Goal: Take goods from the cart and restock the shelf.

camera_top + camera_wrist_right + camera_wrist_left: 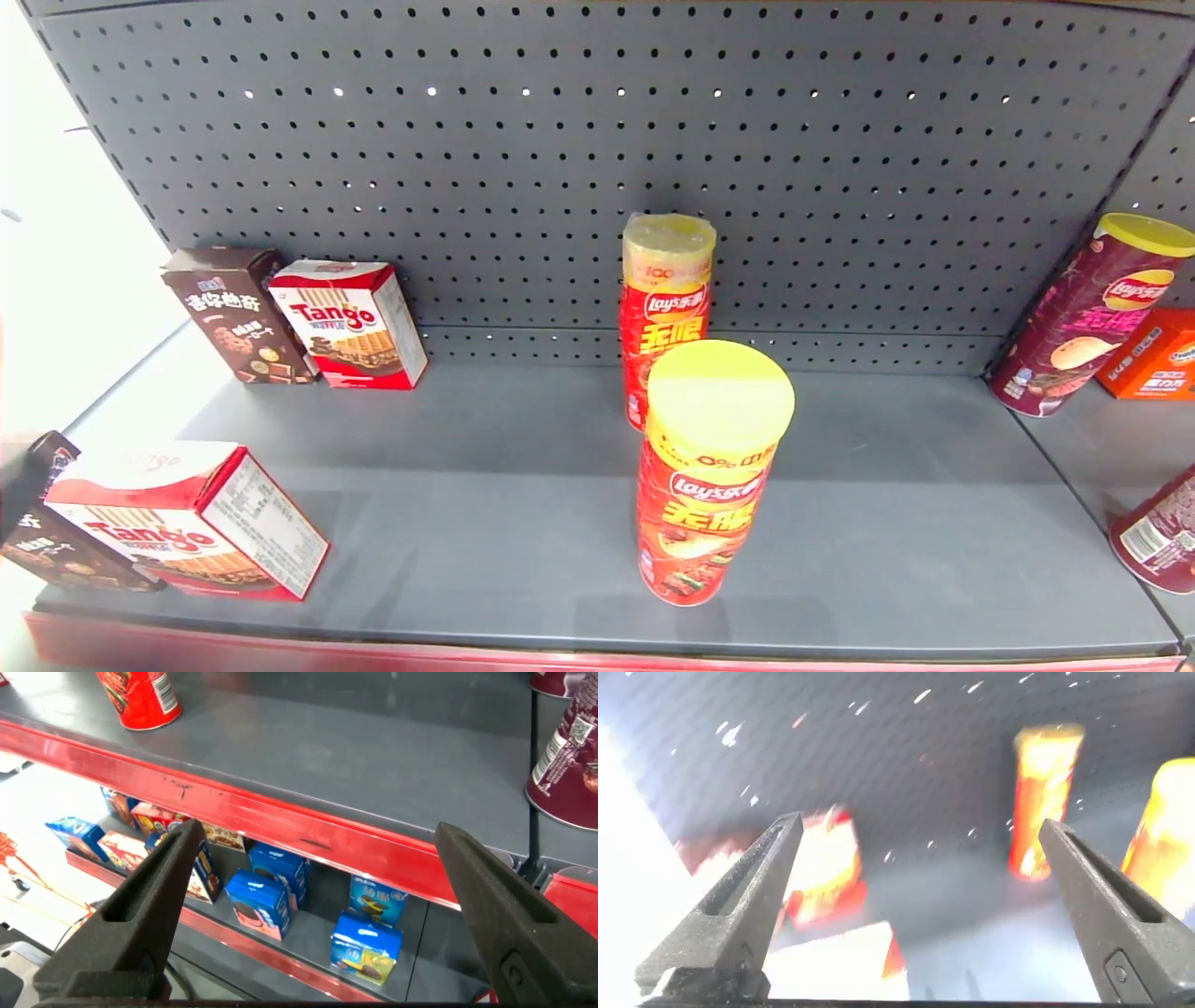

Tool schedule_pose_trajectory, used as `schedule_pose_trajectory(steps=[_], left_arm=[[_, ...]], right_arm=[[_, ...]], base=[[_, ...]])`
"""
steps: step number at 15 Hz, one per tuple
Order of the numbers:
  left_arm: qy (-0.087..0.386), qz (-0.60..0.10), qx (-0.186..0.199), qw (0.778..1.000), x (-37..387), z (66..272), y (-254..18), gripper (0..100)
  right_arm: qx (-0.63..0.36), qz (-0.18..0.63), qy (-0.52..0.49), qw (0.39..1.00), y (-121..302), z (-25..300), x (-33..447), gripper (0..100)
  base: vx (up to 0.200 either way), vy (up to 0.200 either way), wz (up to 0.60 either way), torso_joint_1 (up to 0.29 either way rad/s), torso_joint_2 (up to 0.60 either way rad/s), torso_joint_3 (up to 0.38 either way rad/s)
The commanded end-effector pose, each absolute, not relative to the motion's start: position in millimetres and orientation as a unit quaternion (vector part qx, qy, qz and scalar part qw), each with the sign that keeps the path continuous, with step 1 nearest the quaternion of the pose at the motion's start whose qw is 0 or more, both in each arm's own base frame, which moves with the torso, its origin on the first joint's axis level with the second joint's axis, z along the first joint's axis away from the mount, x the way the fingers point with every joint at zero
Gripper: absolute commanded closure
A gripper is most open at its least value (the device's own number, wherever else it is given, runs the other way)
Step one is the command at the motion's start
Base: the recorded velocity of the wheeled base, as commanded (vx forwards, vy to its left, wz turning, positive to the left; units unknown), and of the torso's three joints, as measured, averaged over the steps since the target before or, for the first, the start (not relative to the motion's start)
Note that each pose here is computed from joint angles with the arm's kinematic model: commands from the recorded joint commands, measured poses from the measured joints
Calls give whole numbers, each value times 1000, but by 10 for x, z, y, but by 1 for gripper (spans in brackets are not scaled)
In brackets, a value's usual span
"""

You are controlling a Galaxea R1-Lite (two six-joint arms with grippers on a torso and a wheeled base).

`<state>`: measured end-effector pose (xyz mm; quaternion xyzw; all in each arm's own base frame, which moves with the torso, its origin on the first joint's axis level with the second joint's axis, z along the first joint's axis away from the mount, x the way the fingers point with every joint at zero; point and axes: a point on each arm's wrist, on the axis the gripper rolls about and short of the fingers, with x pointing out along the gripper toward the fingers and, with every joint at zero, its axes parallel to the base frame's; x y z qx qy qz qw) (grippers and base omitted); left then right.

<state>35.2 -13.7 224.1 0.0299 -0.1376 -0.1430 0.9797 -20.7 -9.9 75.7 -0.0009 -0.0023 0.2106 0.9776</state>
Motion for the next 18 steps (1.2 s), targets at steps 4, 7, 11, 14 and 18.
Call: schedule_pose_trajectory(steps=[4, 7, 11, 14, 18], left_arm=[[-98, -108, 1, 989, -179, 1066, -32, 0], [-33, -146, 10, 989, -240, 822, -63, 0], [-28, -138, -1, 990, -238, 814, -61, 0], [-27, -110, -22, 993, -235, 816, -50, 0], [-27, -90, -30, 995, -232, 818, -41, 0]], right_arm=[[-1, 211, -2, 978, -98, 758, -206, 0], [-1, 210, -2, 978, -99, 758, -206, 0], [-1, 210, -2, 978, -99, 758, -206, 0], [-1, 210, -2, 978, -99, 758, -206, 0], [-1, 211, -2, 978, -98, 758, -206, 0]], base=[[0, 0, 0, 0, 0, 0], [0, 0, 0, 0, 0, 0], [0, 0, 0, 0, 0, 0], [0, 0, 0, 0, 0, 0], [0, 0, 0, 0, 0, 0]])
